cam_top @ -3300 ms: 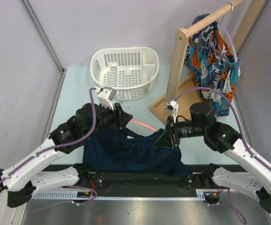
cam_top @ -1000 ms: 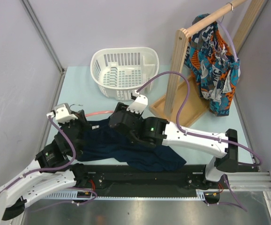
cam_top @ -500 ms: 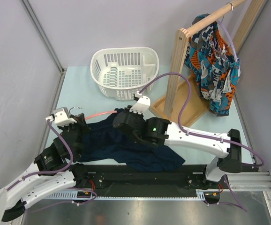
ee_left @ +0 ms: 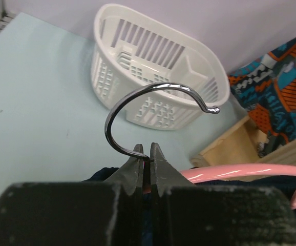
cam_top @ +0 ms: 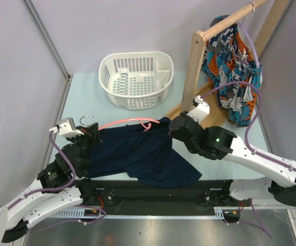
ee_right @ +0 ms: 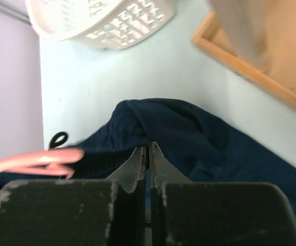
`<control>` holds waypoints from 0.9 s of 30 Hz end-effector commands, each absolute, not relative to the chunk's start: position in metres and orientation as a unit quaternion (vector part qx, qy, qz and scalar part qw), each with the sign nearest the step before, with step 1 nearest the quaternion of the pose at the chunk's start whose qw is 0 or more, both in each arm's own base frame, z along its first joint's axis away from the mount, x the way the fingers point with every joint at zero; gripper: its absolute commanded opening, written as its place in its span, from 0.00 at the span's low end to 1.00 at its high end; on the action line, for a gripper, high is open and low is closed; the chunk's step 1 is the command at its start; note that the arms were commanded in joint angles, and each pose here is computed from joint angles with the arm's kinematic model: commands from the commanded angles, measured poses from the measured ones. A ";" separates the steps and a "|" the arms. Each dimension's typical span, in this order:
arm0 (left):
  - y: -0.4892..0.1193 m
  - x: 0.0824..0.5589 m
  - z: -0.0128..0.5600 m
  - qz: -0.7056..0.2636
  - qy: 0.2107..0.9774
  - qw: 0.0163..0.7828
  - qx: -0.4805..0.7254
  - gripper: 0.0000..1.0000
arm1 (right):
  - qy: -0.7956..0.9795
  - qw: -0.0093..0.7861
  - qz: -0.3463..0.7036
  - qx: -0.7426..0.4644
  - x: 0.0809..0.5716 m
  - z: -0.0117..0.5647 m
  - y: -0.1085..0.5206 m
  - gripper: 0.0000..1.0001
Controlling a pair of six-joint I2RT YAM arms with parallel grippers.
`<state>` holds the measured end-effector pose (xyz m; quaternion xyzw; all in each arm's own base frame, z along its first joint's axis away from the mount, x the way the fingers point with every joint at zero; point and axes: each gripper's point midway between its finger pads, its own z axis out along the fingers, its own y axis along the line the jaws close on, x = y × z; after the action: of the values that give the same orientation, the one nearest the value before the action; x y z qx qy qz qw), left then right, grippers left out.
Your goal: Remove the shorts from the hanger
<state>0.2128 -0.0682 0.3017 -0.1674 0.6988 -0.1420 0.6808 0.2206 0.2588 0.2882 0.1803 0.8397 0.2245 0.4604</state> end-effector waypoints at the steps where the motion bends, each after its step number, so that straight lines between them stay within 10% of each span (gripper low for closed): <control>1: -0.066 0.211 0.316 -0.164 0.679 0.695 -0.172 0.00 | 0.837 0.488 0.163 0.186 0.229 0.279 0.193 0.00; 27: -0.185 0.172 0.486 -0.669 0.509 0.491 -0.229 0.00 | 0.830 0.457 0.314 0.061 0.192 0.252 0.271 0.00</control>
<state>0.2024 -0.1867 0.4103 -0.2037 0.6141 -0.5151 0.5622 0.1822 0.2739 0.2372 0.0328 0.8474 0.3010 0.4362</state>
